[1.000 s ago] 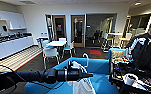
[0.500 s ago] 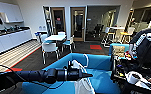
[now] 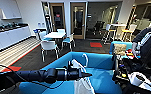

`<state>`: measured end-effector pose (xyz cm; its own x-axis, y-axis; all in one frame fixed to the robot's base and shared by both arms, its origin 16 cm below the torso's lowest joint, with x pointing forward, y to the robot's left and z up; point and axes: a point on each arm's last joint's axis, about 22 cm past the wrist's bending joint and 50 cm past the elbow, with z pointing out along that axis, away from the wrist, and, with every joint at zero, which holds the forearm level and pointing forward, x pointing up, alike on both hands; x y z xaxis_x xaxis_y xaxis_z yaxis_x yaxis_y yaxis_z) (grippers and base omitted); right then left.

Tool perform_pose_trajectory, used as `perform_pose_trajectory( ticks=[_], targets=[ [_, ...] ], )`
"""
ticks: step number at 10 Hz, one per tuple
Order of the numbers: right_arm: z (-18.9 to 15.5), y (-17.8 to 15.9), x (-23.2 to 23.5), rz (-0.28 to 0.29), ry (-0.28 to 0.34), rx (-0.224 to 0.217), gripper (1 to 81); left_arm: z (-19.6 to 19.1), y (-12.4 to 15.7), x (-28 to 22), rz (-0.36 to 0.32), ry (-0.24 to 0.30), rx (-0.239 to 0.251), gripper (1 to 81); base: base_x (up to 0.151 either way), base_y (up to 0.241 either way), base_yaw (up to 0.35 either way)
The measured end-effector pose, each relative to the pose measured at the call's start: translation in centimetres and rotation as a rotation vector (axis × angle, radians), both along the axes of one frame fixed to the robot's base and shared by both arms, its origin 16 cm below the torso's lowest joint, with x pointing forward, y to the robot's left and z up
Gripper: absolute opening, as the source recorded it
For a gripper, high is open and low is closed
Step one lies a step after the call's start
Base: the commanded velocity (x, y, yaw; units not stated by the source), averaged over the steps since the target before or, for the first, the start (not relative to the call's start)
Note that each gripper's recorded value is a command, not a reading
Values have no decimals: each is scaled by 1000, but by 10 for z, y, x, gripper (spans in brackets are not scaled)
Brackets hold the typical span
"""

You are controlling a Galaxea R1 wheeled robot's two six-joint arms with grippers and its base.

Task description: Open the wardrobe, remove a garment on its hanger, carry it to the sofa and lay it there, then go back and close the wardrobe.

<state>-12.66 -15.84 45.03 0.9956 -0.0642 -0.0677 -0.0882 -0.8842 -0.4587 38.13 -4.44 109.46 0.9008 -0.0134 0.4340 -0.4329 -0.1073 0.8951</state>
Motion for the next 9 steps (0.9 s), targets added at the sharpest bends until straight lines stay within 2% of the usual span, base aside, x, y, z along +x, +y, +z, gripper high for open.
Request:
perform_pose_trajectory(
  ticks=[4,9],
  targets=[
    [0,0,0,2,-1,0,811,0,0,0,0,1,0,10,89,0,0],
    [0,1,-2,12,-1,2,811,-1,0,1,1,0,0,10,0,0,0]
  ],
)
